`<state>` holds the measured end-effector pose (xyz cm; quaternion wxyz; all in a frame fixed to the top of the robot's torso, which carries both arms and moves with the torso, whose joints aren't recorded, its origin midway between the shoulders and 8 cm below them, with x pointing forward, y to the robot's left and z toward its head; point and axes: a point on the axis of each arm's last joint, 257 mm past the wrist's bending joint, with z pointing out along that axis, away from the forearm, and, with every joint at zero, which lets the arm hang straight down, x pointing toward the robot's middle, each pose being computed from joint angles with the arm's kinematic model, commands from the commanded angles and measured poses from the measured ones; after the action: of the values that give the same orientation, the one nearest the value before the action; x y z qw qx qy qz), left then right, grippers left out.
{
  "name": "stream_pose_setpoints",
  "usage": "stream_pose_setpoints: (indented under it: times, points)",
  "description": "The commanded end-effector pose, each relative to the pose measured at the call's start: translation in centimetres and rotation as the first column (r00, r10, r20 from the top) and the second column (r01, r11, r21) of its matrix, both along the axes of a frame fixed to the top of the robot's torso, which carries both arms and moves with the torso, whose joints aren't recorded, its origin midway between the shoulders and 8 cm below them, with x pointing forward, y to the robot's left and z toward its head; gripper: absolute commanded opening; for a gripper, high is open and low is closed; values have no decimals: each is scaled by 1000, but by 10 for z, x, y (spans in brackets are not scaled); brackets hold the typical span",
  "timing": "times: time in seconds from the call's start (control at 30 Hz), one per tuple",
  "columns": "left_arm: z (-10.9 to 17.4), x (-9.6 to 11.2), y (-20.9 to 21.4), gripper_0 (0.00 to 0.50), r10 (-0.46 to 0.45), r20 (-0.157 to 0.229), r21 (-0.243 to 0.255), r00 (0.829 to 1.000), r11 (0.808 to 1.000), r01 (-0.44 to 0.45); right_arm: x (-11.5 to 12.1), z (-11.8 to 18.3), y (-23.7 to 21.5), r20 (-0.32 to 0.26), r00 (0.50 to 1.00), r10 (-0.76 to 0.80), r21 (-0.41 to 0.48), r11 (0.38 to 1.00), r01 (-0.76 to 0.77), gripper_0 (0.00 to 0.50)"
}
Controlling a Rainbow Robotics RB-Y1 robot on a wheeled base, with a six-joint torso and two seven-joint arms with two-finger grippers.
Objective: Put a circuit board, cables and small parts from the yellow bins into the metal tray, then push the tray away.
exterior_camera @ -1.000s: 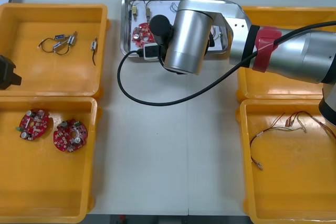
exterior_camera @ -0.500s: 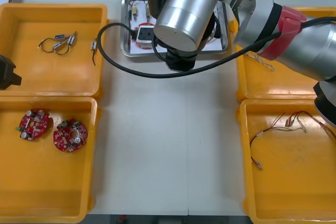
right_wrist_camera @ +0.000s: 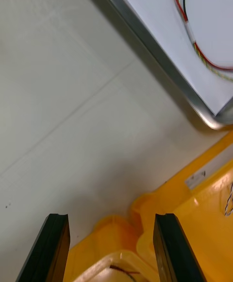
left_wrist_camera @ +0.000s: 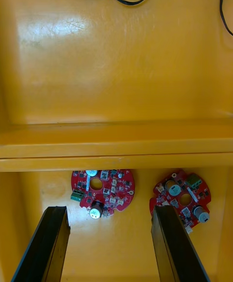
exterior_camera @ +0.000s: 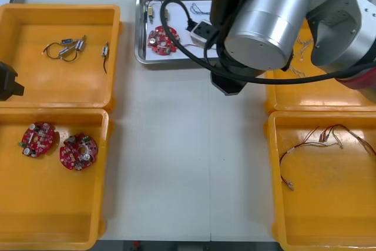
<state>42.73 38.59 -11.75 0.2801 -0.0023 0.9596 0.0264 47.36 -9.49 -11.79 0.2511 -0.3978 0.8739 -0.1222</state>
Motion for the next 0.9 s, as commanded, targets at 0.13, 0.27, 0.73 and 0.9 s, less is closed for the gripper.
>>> stream_pose_setpoints:
  times: [0.13, 0.27, 0.73, 0.9]
  points:
    - [10, -7, 18, 500, 84, 20, 6, 996, 996, -85, -22, 6, -54, -41, 980, -197, 138, 970, 201, 500]
    - [10, -7, 18, 500, 84, 20, 6, 996, 996, -85, -36, 5, -76, -59, 961, -269, 183, 944, 275, 500]
    - [10, -7, 18, 500, 84, 20, 6, 996, 996, -85, -82, -7, -139, -170, 856, -489, 292, 805, 517, 500]
    - [10, -7, 18, 500, 84, 20, 6, 996, 996, -85, -90, -11, -159, -199, 821, -536, 298, 765, 571, 500]
